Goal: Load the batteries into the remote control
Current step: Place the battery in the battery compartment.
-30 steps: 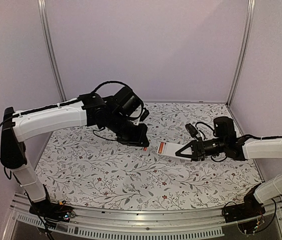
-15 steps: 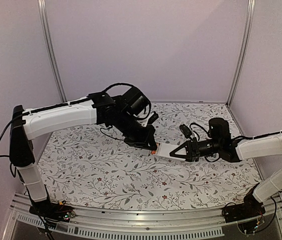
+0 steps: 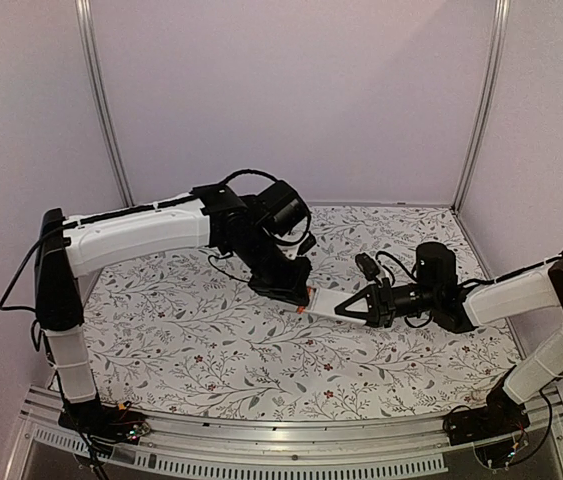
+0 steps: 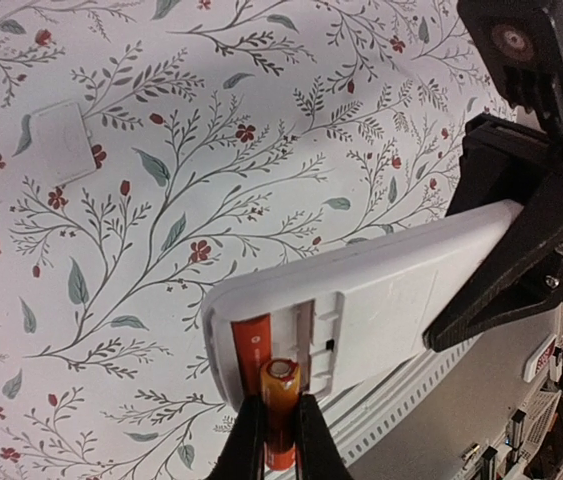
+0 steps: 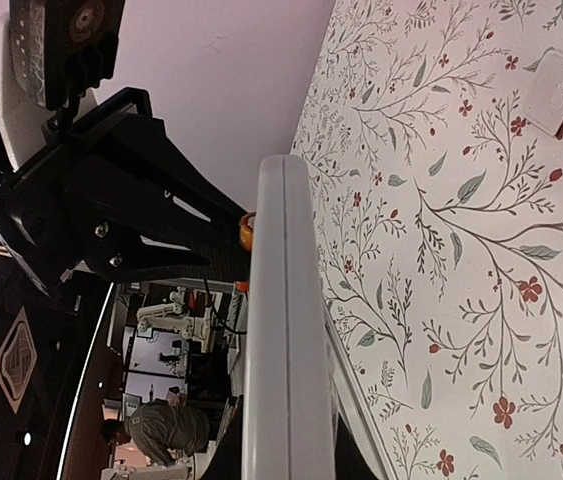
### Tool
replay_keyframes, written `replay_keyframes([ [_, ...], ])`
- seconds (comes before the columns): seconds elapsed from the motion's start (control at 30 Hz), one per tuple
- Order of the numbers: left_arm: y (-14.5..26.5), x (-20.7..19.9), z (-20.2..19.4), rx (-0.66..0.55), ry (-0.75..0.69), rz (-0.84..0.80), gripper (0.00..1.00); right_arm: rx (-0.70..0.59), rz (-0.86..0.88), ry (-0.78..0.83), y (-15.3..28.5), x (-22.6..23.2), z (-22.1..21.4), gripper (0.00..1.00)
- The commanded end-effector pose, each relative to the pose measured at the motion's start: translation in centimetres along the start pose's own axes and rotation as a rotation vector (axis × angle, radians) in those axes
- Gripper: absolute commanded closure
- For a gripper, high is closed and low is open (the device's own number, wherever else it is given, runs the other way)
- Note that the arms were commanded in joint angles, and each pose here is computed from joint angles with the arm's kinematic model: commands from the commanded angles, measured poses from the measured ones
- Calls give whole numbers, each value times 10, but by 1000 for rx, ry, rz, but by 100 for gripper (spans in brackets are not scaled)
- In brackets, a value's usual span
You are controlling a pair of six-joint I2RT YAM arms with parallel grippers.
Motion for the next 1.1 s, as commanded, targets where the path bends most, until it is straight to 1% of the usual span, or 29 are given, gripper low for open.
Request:
replay_keyframes([
  [0.0, -2, 6, 0, 16, -10, 57, 98, 2, 45, 16, -2, 7, -2, 100],
  [0.37, -7, 4, 1, 29, -9, 53, 97, 3, 45, 7, -6, 7, -1, 100],
  [1.07, -15, 22, -4, 81, 4, 158, 94, 32, 22, 30, -15, 13, 0, 100],
])
Point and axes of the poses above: each gripper's point midway between its finger pads, its own y axis back along the fingers, its own x axis along the line the jaws close on, z = x × y, the point moved 2 cm from there along y, back along the fingers, and after that the axes turned 3 degrees about y, right-handed, at the moved point
